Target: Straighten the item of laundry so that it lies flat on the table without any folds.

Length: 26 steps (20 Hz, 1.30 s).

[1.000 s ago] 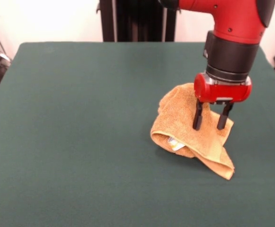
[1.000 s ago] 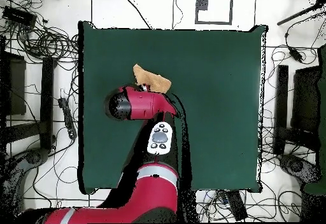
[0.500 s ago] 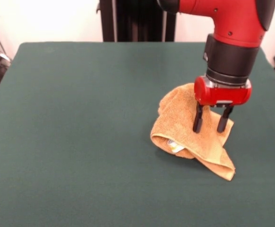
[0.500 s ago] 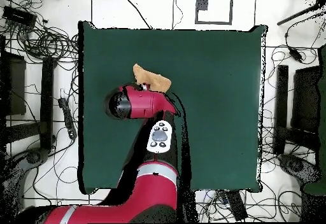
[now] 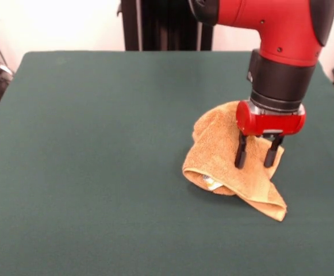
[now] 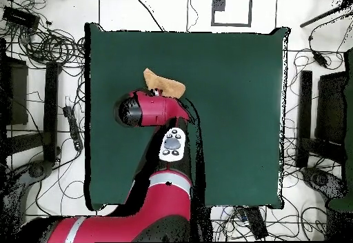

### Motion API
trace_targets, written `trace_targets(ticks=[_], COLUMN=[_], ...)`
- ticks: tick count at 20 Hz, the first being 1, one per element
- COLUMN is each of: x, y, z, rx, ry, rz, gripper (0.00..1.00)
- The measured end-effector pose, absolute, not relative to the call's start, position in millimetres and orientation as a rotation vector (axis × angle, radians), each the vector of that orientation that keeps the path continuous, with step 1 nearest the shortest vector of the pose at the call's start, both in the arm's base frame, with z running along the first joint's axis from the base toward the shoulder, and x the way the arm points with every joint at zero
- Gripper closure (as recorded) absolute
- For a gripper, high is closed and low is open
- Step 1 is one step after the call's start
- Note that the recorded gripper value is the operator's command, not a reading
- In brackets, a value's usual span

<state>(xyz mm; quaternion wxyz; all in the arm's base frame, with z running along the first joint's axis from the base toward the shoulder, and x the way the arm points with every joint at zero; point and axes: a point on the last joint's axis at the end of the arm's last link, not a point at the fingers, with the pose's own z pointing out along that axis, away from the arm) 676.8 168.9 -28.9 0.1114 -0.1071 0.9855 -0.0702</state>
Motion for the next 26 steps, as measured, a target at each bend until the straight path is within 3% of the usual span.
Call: trace_targets(ticks=[19, 20, 26], x=[681.0, 681.9, 683.1], y=[169.8, 169.6, 169.6], z=[-33.3, -33.9, -34.4], rx=[-0.318, -0.318, -0.319], ry=[2.889, 2.887, 2.885], rz=[-0.207, -0.207, -0.207], gripper=[0.0, 1.0, 1.0])
